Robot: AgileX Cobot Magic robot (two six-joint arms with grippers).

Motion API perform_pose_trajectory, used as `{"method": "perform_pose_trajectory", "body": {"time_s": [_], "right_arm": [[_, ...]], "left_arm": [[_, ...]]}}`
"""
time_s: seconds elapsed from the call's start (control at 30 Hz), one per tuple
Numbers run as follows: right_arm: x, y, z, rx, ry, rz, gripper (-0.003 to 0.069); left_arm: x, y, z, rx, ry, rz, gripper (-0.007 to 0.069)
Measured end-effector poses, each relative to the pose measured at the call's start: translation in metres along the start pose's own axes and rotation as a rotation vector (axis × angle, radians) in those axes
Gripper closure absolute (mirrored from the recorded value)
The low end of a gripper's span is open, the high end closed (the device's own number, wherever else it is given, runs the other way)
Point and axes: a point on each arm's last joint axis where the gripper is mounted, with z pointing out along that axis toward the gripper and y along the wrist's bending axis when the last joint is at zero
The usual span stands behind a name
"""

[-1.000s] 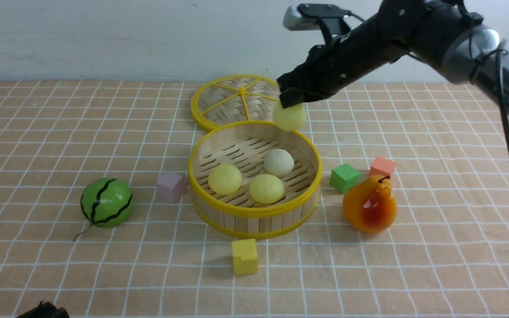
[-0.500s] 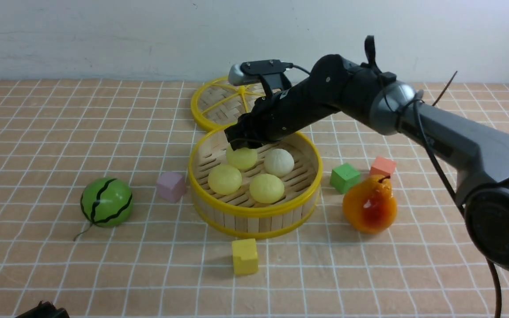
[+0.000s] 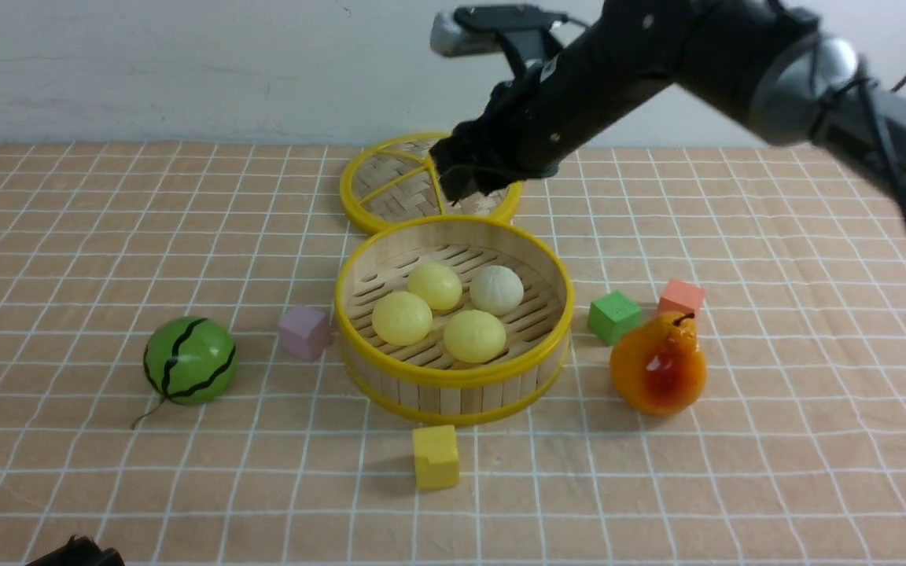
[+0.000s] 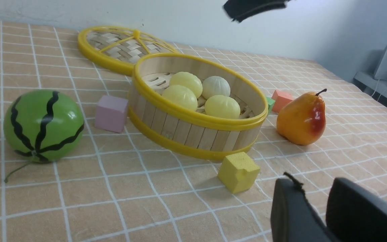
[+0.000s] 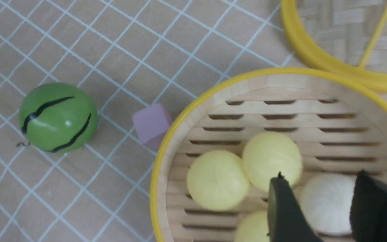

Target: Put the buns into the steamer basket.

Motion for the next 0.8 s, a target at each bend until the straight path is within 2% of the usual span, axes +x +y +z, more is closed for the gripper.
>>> {"method": "perform_pose_trajectory", "body": {"time_s": [0.17, 0.3, 0.43, 0.57, 0.6, 0.8], "right_arm": [[0.001, 0.013, -0.076, 0.083, 0.085, 0.041, 0.0522], [0.011, 0.026, -0.137, 0.129, 0.044, 0.076, 0.0608], [0.049, 0.044, -0.191, 0.136, 0.046, 0.098, 0.0629], [0.089, 0.054, -0.217, 0.141, 0.067, 0.097, 0.0629], [0.11, 0.058, -0.231, 0.134, 0.087, 0.101, 0.0629], [0.178, 0.073, -0.285, 0.096, 0.014, 0.104, 0.0627]], "left_arm": [[0.0, 0.0, 0.0, 0.0, 0.0, 0.0, 0.0456], [0.0, 0.0, 0.0, 0.0, 0.0, 0.0, 0.045], [0.0, 0.0, 0.0, 0.0, 0.0, 0.0, 0.0445], [0.0, 0.0, 0.0, 0.0, 0.0, 0.0, 0.0442], [0.0, 0.0, 0.0, 0.0, 0.0, 0.0, 0.0442], [0.0, 0.0, 0.0, 0.0, 0.0, 0.0, 0.0433]]}}
